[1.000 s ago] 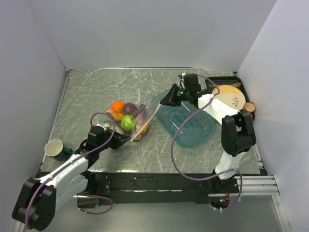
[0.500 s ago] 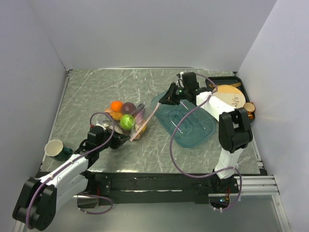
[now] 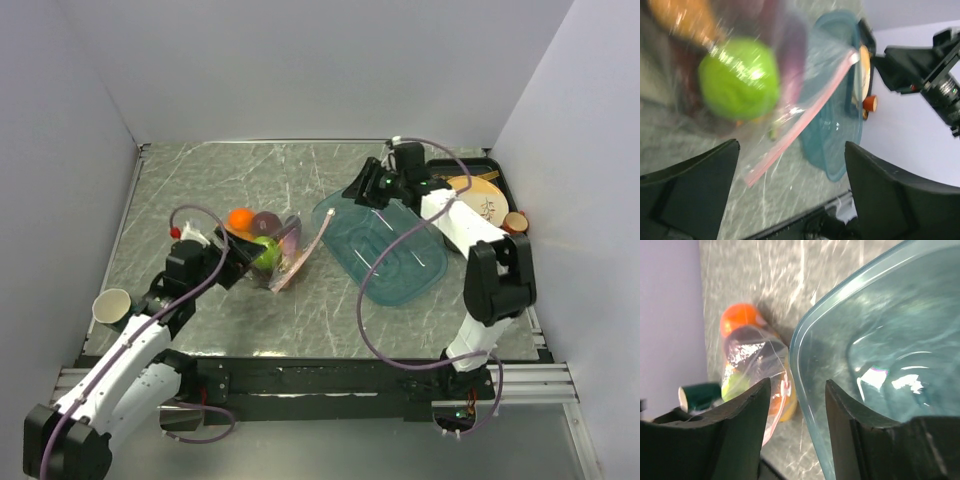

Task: Place the food in the zip-top bag and seal the zipper
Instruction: Zip the zipper food storage bag at the center of the board, then adjust the bin at the center of the board.

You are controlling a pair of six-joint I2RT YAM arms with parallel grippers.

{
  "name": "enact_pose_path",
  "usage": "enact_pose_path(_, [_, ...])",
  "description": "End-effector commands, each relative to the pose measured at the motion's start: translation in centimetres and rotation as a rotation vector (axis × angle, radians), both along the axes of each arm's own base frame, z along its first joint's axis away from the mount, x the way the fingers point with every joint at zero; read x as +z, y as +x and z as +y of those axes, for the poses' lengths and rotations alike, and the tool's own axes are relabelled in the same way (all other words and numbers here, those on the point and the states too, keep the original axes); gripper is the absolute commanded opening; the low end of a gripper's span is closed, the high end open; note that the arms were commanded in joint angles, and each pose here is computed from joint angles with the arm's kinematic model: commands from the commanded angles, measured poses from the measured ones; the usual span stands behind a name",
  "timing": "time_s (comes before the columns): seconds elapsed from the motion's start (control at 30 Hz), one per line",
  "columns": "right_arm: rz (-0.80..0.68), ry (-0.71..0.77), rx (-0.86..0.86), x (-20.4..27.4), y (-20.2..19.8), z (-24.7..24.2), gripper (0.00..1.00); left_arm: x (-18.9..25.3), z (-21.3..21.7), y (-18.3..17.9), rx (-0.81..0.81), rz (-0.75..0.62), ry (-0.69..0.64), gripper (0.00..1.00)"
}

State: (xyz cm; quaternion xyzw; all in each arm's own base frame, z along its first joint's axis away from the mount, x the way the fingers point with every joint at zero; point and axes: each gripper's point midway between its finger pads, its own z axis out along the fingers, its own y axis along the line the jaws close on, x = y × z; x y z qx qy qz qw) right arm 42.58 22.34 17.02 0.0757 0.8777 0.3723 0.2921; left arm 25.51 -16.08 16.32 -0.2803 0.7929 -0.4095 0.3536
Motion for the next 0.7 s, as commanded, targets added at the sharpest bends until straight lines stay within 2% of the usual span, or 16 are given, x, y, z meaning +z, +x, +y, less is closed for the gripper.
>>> enact_pose_path(0.0, [-0.145, -0.063, -0.125, 4.0, 0.4, -4.1, 0.56, 4.9, 2.0, 1.8, 0.047, -0.147, 0.158, 0.97])
enact_pose_path(0.13, [-0.159, -0.112, -0.207, 4.0, 0.0, -7.8, 0.64, 7.5, 2.4, 3.5, 0.027, -0.161, 0.289, 0.99])
enact_pose_path(0.27, [-0.145, -0.166, -0.296, 2.7, -0.8, -12.0, 0.65, 9.9, 2.6, 5.6, -0.002, -0.180, 0.407, 0.99])
enact_pose_path(0.37, [-0.120, -0.203, -0.369, 1.6, -1.5, -15.3, 0.65, 11.3, 2.2, 7.1, -0.007, -0.215, 0.429, 0.99])
enact_pose_path(0.5, [-0.070, -0.229, -0.430, 0.0, -2.7, -18.1, 0.65, 12.7, 0.6, 8.3, -0.043, -0.265, 0.373, 0.99])
enact_pose_path(0.67, [0.036, -0.221, -0.382, -3.8, -5.5, -17.2, 0.65, 13.0, -1.8, 8.6, -0.119, -0.296, 0.260, 0.99])
